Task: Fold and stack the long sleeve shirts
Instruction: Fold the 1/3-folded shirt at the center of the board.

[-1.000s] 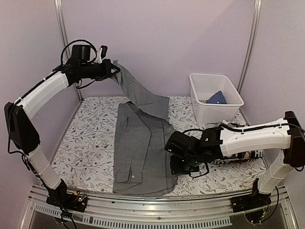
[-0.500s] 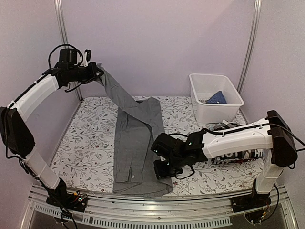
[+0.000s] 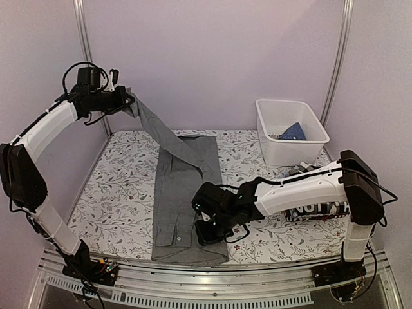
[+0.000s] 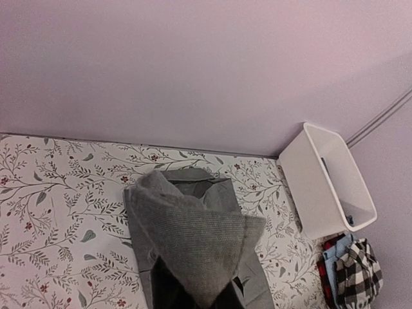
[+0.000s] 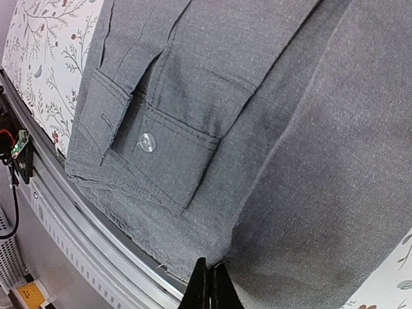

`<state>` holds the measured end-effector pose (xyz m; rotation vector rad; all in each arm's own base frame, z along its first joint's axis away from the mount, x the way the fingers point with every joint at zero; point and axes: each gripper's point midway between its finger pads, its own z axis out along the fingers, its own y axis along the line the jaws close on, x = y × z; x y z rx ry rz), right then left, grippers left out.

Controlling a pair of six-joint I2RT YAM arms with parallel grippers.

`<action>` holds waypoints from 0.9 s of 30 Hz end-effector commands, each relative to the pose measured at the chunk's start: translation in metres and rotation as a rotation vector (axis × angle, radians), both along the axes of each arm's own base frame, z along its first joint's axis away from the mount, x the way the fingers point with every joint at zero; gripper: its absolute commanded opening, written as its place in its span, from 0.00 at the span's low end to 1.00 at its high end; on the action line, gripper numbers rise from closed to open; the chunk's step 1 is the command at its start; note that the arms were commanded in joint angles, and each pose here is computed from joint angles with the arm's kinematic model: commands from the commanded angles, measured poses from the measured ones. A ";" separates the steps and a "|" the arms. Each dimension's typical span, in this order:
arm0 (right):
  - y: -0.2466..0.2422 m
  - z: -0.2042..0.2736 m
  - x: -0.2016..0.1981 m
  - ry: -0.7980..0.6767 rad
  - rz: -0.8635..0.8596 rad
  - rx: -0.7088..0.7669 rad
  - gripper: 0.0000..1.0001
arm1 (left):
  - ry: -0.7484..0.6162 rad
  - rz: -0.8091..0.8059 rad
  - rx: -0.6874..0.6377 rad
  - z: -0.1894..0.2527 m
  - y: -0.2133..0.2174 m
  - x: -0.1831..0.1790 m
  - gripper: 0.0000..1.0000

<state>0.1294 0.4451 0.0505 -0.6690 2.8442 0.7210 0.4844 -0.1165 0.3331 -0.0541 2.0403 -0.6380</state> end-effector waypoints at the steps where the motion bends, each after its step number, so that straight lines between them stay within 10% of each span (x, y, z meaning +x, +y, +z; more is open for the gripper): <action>1: 0.000 -0.004 -0.008 0.031 0.028 0.018 0.00 | -0.043 0.046 0.043 0.013 0.016 0.002 0.00; 27: -0.013 0.006 -0.013 0.031 0.014 0.038 0.00 | -0.127 0.081 0.049 0.052 0.028 0.011 0.00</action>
